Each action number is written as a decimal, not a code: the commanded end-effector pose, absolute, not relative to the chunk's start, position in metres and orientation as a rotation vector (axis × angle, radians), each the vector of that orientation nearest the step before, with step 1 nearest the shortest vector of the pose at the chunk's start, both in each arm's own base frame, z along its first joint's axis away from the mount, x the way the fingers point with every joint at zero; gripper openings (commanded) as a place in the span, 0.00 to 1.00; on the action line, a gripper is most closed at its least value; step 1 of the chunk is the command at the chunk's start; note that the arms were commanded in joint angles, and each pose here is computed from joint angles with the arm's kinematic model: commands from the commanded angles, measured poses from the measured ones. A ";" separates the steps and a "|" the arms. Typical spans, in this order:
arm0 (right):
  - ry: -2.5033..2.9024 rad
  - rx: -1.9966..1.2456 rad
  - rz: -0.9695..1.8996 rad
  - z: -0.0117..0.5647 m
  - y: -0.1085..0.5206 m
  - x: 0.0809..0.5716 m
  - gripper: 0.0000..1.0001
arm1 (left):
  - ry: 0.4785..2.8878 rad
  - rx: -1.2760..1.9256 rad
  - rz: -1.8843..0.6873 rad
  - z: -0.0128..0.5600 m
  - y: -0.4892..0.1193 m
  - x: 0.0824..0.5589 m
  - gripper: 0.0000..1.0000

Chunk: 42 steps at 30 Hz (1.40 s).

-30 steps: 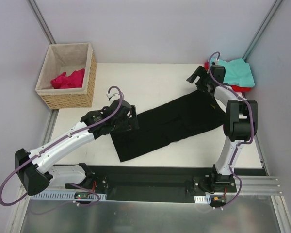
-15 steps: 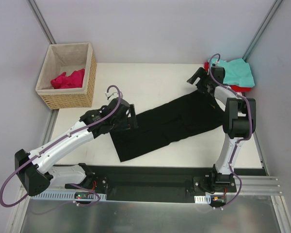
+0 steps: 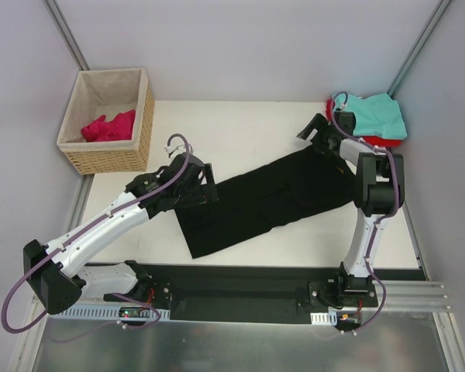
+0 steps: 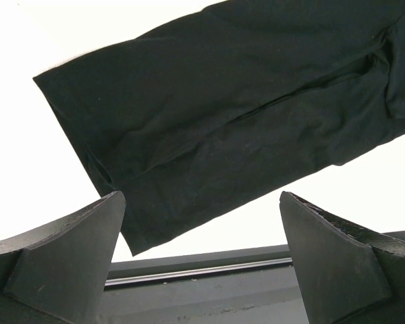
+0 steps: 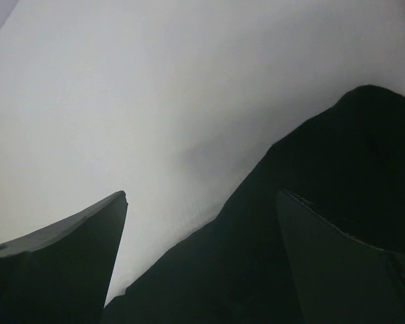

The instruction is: Fold and stack the t-shirts

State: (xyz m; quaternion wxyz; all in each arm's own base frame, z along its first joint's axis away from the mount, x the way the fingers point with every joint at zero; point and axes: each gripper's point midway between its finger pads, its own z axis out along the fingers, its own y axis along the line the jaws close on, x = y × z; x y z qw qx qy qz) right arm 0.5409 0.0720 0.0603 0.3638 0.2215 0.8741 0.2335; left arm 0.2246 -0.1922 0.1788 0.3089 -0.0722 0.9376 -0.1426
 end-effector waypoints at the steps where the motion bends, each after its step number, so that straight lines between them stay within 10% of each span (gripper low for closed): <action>1: 2.264 0.624 0.598 0.052 0.070 0.551 0.96 | 2.474 -0.184 -0.391 0.179 -0.190 0.230 0.99; 42: 2.018 0.658 1.514 0.078 0.277 0.663 0.96 | 2.464 -0.148 -0.490 0.186 -0.170 0.238 0.98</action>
